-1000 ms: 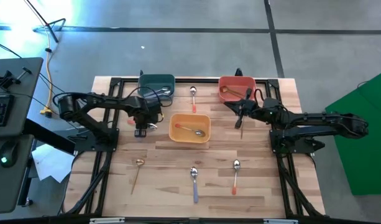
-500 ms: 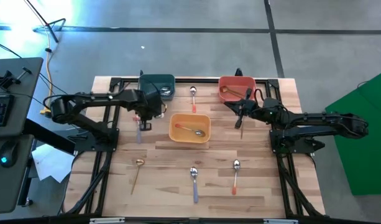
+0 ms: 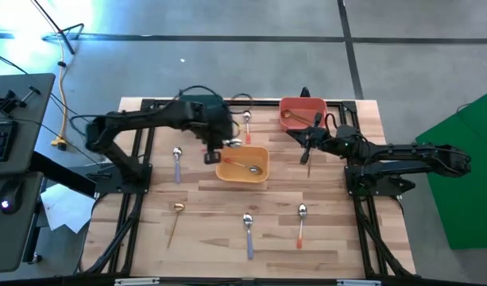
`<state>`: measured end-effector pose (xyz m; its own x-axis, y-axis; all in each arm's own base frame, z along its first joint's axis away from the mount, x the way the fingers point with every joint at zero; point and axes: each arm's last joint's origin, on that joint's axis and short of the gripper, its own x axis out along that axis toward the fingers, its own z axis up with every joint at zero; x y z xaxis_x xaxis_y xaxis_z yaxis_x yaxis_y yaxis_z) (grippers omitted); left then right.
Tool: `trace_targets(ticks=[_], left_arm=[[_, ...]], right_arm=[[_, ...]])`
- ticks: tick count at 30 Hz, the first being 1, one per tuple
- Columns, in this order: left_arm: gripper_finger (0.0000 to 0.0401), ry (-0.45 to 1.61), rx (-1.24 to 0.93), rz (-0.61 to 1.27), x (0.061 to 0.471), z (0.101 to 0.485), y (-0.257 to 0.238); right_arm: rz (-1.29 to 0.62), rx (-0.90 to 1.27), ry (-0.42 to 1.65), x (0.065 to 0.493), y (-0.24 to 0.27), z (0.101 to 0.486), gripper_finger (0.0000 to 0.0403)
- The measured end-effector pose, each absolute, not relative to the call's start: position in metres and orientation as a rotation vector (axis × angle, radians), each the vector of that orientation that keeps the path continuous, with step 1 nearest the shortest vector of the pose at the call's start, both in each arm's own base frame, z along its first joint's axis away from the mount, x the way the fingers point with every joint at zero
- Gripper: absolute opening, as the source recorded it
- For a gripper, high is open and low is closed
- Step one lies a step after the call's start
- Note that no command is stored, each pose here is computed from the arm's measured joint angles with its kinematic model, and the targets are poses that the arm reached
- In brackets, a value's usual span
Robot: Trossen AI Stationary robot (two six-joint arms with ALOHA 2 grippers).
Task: Sort silverware by color (type)
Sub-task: Put the orange spoon into the yellow bin
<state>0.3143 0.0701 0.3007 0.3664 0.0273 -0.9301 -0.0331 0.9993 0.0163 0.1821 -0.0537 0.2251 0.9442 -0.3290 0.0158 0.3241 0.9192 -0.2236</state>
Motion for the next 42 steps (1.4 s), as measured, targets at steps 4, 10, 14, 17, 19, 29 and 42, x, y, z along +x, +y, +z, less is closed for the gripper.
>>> trace_targets(ticks=[4,10,14,17,19,29,42], left_arm=[[0.0001,1.224,0.032,-0.05,0.349,0.286,0.056],[0.0001,1.307,0.072,-0.141,0.388,0.246,0.048],[0.0001,1.324,0.04,-0.181,0.402,0.222,0.05],[0.0001,1.294,0.037,-0.179,0.411,0.211,0.053],[0.0001,1.292,0.033,-0.174,0.414,0.204,0.056],[0.0001,1.265,0.014,-0.154,0.42,0.194,0.061],[0.0039,1.269,-0.01,-0.125,0.419,0.193,0.068]], right_arm=[[-0.335,-0.234,0.029,0.182,-0.054,0.225,0.0],[-0.335,-0.235,0.032,0.182,-0.054,0.224,0.0],[-0.334,-0.234,0.044,0.182,-0.054,0.223,0.0],[-0.333,-0.233,0.046,0.182,-0.054,0.223,0.0],[-0.333,-0.233,0.045,0.182,-0.054,0.223,0.0],[-0.333,-0.233,0.049,0.182,-0.054,0.223,0.0],[-0.332,-0.232,0.053,0.182,-0.054,0.222,0.0]])
